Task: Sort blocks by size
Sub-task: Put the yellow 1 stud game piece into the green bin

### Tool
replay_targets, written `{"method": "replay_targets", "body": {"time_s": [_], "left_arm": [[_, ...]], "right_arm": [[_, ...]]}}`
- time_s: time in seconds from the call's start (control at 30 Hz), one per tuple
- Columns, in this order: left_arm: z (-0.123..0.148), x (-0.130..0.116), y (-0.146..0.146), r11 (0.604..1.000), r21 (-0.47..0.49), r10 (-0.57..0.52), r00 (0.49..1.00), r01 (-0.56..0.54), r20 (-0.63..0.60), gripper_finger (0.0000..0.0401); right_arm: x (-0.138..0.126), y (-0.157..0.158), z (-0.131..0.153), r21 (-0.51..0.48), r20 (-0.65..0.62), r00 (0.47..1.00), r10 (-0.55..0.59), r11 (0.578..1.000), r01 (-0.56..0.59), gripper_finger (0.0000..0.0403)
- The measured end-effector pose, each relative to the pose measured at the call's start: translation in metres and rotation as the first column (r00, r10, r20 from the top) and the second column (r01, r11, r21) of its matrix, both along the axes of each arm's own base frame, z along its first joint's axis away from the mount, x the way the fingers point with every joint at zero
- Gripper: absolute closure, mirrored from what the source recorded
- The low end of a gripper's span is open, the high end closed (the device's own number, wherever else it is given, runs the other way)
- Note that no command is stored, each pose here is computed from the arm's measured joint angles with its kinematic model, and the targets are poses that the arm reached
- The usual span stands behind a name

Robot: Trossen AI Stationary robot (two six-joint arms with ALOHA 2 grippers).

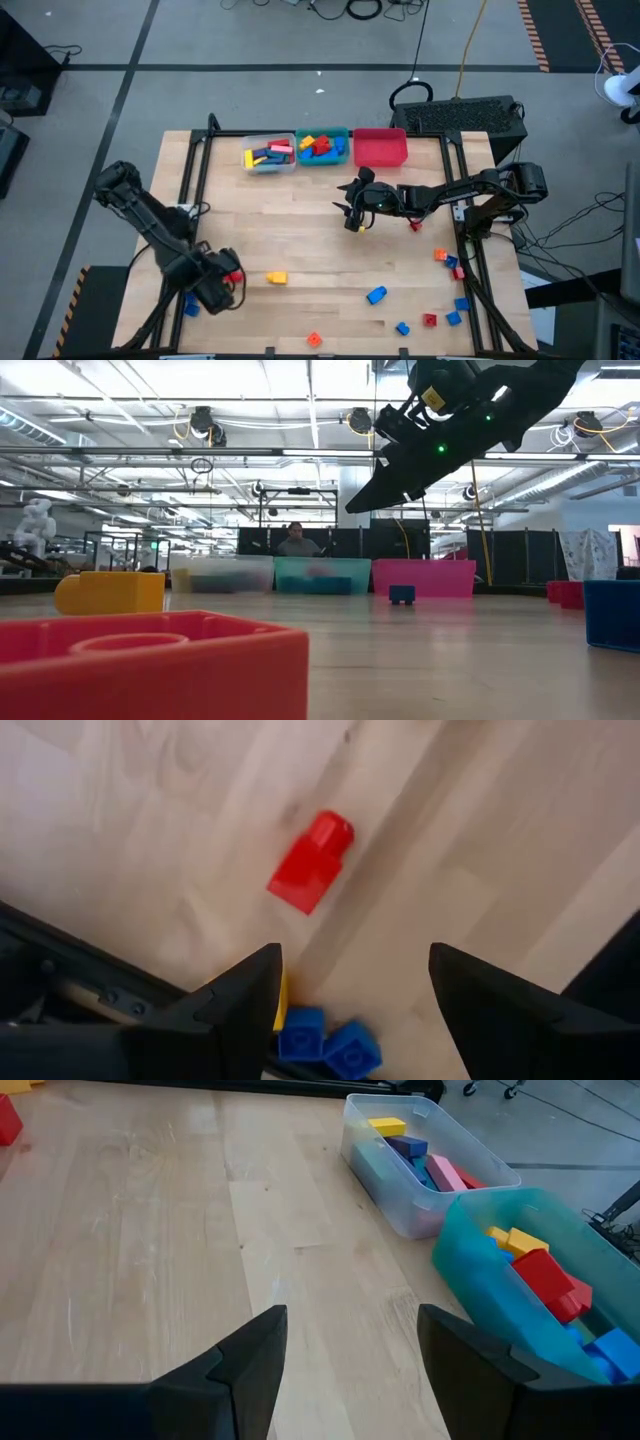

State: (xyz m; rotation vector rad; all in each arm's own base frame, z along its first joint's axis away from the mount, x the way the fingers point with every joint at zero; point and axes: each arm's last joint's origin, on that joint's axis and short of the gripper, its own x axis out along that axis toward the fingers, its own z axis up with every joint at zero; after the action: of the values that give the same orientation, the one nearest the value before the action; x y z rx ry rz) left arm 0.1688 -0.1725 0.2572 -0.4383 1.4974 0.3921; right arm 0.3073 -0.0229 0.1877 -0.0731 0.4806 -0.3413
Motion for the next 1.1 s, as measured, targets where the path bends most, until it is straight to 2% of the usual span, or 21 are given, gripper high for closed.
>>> {"method": "replay_targets", "body": {"time_s": [0.07, 0.23, 0.4, 0.63, 0.83, 1.1], "left_arm": [[-0.001, -0.004, -0.004, 1.000, 0.006, -0.006, 1.000, 0.006, -0.005, 0.0146], [-0.012, -0.013, -0.011, 0.992, 0.102, 0.079, 0.992, -0.068, -0.103, 0.0146], [-0.028, -0.012, -0.022, 0.984, 0.134, 0.140, 0.972, -0.116, -0.188, 0.0146], [-0.045, -0.007, -0.030, 0.990, 0.138, 0.068, 0.964, -0.033, -0.257, 0.0146], [-0.073, -0.018, -0.028, 0.992, 0.121, 0.076, 0.924, -0.033, -0.376, 0.0146], [-0.090, -0.030, -0.023, 0.987, 0.156, 0.089, 0.909, -0.027, -0.408, 0.0146]], "right_arm": [[0.000, 0.000, 0.000, 0.000, 0.000, 1.000, 0.001, 1.000, -0.001, 0.0193], [0.000, 0.000, 0.000, 0.000, -0.002, 1.000, 0.001, 1.000, -0.001, 0.0193], [0.000, 0.000, 0.000, 0.000, -0.002, 1.000, 0.001, 1.000, -0.001, 0.0193], [0.000, 0.000, 0.000, 0.008, 0.000, 1.000, -0.003, 1.000, 0.003, 0.0193], [0.000, 0.001, 0.000, 0.025, 0.005, 1.000, -0.011, 1.000, 0.011, 0.0193], [0.000, 0.001, 0.000, 0.024, 0.005, 1.000, -0.011, 1.000, 0.010, 0.0193]]}}
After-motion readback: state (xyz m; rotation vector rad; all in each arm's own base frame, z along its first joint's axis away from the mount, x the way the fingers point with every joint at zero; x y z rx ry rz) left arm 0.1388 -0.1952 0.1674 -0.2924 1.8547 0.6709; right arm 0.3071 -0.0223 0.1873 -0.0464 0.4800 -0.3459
